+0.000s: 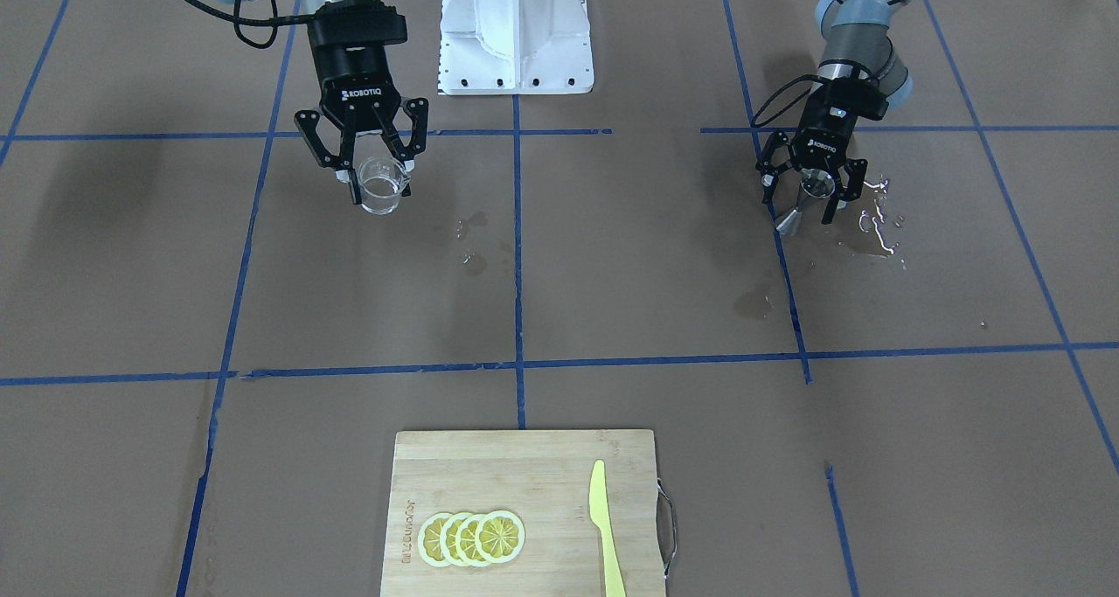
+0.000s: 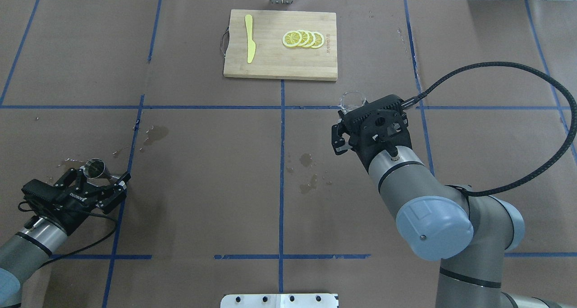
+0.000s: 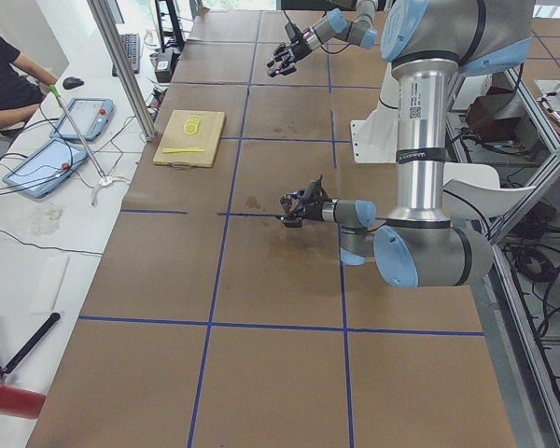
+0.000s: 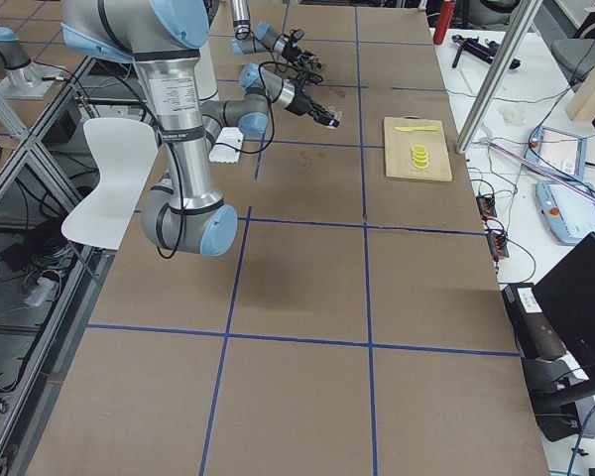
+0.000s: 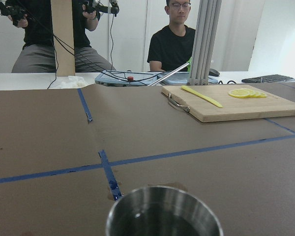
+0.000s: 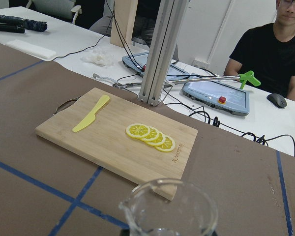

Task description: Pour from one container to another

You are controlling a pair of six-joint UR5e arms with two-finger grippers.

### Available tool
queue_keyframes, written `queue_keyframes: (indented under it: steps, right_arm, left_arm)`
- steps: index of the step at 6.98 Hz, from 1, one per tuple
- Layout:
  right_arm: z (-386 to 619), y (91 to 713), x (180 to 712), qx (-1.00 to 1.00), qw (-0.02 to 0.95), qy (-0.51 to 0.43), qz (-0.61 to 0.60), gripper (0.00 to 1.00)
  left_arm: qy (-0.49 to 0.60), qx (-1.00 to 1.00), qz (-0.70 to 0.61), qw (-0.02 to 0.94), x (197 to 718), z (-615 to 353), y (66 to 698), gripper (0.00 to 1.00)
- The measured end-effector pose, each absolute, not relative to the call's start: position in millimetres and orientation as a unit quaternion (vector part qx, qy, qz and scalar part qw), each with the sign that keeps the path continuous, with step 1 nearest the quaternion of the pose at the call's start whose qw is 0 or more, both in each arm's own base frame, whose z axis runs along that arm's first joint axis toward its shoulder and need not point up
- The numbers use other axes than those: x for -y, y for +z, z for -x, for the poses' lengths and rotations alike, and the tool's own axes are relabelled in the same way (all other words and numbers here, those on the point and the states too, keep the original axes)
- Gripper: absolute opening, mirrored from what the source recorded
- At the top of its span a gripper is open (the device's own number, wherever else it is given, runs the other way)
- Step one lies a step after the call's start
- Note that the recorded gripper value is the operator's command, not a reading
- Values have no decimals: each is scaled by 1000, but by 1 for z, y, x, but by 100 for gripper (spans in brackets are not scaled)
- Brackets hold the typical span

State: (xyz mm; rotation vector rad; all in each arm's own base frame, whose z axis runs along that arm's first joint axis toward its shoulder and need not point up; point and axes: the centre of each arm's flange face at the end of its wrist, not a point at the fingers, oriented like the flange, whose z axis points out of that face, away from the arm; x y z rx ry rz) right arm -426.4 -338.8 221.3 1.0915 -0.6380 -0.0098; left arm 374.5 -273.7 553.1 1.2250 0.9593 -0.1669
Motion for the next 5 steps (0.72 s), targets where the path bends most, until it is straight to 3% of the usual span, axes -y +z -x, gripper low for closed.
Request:
queue_keyframes:
  steps: [5]
  right_arm:
    - [426, 221, 339, 298, 806, -4, -510, 0]
  left_arm:
    - [28, -432, -495, 753, 251, -329, 550, 100]
